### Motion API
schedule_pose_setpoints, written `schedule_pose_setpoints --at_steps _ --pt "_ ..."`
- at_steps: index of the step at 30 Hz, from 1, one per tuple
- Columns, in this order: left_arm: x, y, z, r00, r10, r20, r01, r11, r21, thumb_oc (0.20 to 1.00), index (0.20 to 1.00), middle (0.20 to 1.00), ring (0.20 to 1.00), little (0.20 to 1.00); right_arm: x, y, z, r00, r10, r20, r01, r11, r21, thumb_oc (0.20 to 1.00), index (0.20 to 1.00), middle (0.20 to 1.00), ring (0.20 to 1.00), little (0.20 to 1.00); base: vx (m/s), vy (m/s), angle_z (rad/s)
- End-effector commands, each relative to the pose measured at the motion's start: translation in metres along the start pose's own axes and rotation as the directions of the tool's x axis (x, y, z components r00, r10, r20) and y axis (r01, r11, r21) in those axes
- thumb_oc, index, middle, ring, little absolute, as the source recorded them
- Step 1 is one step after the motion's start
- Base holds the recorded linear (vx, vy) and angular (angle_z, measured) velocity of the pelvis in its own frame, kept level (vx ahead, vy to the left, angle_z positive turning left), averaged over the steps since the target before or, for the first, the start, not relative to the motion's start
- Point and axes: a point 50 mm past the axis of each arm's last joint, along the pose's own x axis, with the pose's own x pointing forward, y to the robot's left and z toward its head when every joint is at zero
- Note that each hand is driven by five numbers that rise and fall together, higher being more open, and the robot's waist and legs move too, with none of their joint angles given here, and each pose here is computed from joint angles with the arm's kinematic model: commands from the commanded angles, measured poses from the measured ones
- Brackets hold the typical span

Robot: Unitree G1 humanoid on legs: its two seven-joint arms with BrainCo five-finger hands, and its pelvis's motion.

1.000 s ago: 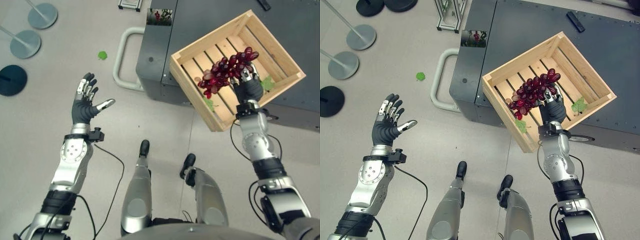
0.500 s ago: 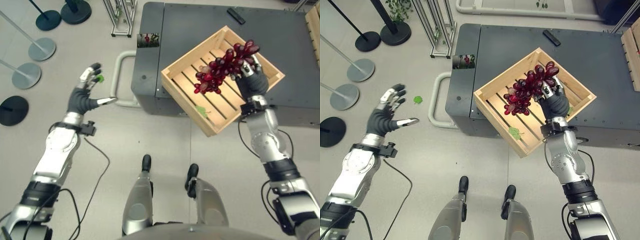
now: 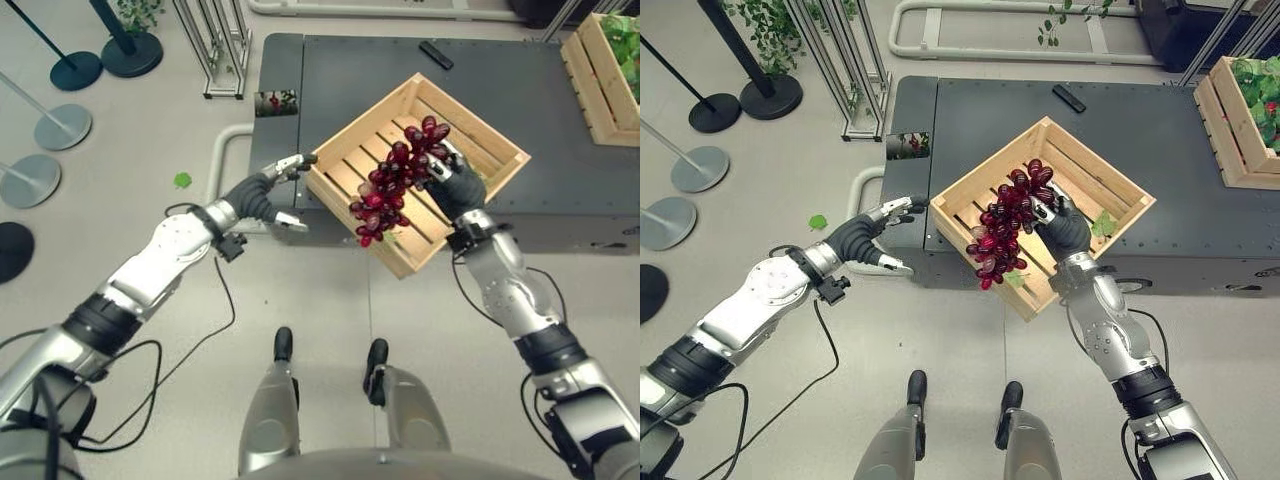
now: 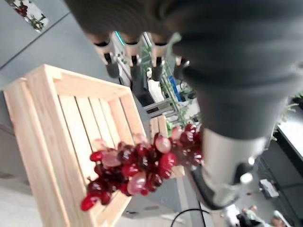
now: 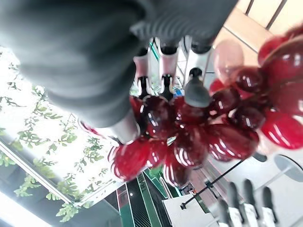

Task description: Pick up the fruits from the basket on one side to the basket on the other side

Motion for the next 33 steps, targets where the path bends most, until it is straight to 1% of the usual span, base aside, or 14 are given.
schedule_pose_setpoints --at_steps 1,3,10,18,23,33 --pt "0.009 0.002 0.015 0.996 0.005 0.084 -0.005 1.0 -0.002 1.0 1.0 1.0 1.0 1.0 0.009 0.035 0.026 0.971 0.17 0.167 -0.175 0.985 0.013 0.2 0.2 0.2 0.2 0.2 0.0 0.0 0.0" --pt "0.019 -0.008 0.019 0.993 -0.019 0.113 0.022 0.999 -0.028 1.0 1.0 1.0 1.0 1.0 0.01 0.042 0.024 0.967 0.193 0.166 -0.2 0.979 0.024 0.2 0.2 0.2 0.2 0.2 0.0 0.0 0.0" --pt "0.03 -0.023 0.023 0.988 -0.035 0.152 0.05 0.994 -0.092 1.0 1.0 1.0 1.0 1.0 0.01 0.053 0.019 0.958 0.241 0.157 -0.25 0.968 0.039 0.2 0.2 0.2 0.2 0.2 0.0 0.0 0.0" --pt "0.042 -0.039 0.025 0.982 -0.015 0.186 0.047 0.985 -0.165 1.0 1.0 1.0 1.0 1.0 0.007 0.06 0.013 0.952 0.263 0.157 -0.276 0.958 0.072 0.2 0.2 0.2 0.2 0.2 0.0 0.0 0.0" --pt "0.049 -0.045 0.027 0.98 -0.017 0.197 0.053 0.983 -0.177 1.0 1.0 1.0 1.0 1.0 0.007 0.064 0.013 0.947 0.279 0.162 -0.295 0.952 0.084 0.2 0.2 0.2 0.2 0.2 0.0 0.002 -0.01" --pt "0.064 -0.06 0.026 0.98 0.028 0.198 0.021 0.971 -0.238 1.0 1.0 1.0 1.0 1.0 0.008 0.077 0.008 0.933 0.32 0.164 -0.34 0.933 0.115 0.2 0.2 0.2 0.2 0.2 0.0 0.0 0.0"
